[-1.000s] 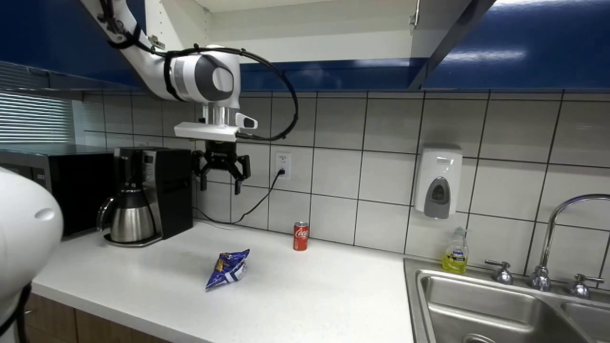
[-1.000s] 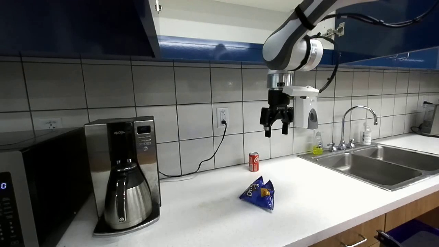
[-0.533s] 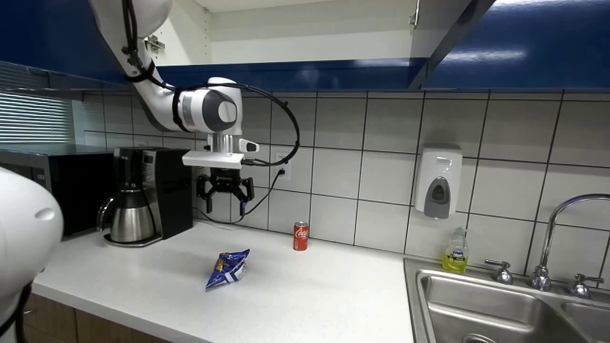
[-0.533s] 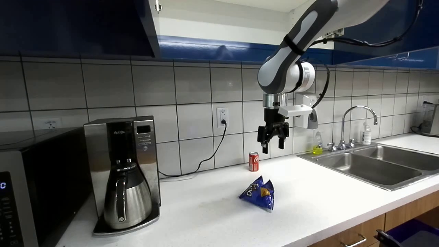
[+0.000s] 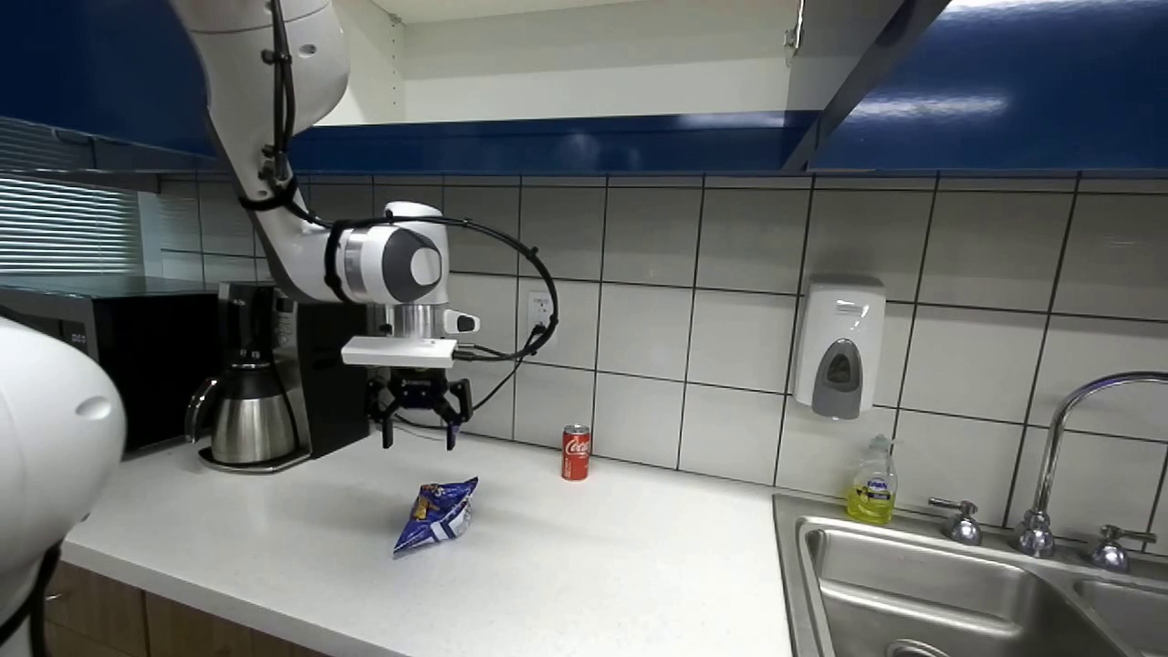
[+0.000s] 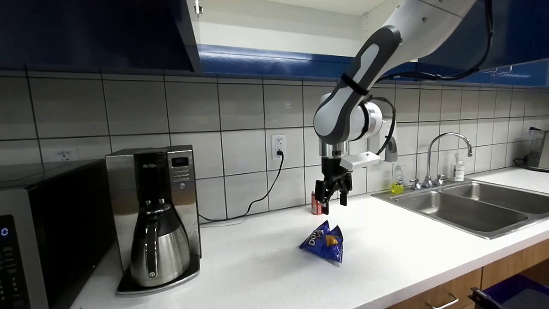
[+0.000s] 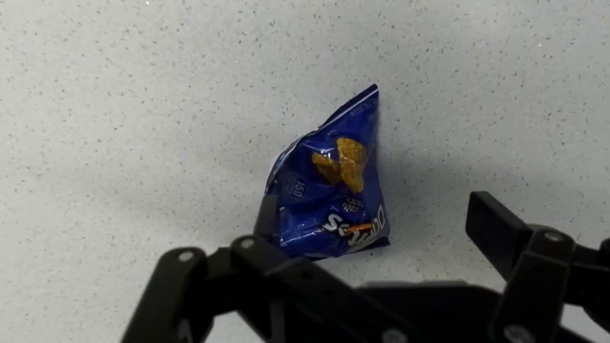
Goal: Put the blue packet in the cabinet
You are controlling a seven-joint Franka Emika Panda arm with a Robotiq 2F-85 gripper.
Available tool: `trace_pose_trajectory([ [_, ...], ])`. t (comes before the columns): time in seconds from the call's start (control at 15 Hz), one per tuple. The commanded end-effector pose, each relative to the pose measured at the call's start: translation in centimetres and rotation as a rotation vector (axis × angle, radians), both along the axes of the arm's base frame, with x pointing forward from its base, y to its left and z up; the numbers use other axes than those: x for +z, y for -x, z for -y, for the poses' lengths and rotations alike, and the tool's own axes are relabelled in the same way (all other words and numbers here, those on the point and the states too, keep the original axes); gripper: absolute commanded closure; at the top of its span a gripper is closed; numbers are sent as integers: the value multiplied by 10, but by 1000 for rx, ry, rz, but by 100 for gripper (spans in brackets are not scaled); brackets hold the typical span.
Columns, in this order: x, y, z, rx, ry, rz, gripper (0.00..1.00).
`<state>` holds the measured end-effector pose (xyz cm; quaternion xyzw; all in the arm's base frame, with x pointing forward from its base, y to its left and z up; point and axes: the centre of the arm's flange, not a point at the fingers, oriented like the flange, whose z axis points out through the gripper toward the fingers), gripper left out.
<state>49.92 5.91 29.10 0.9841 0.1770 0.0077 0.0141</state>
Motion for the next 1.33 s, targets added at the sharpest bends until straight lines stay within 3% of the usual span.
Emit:
trace_pose_trajectory([
  [0.0,-20,-10,-7,32,34,-14,0],
  [1.27,-83,-35,-12,101,91,-86,0],
])
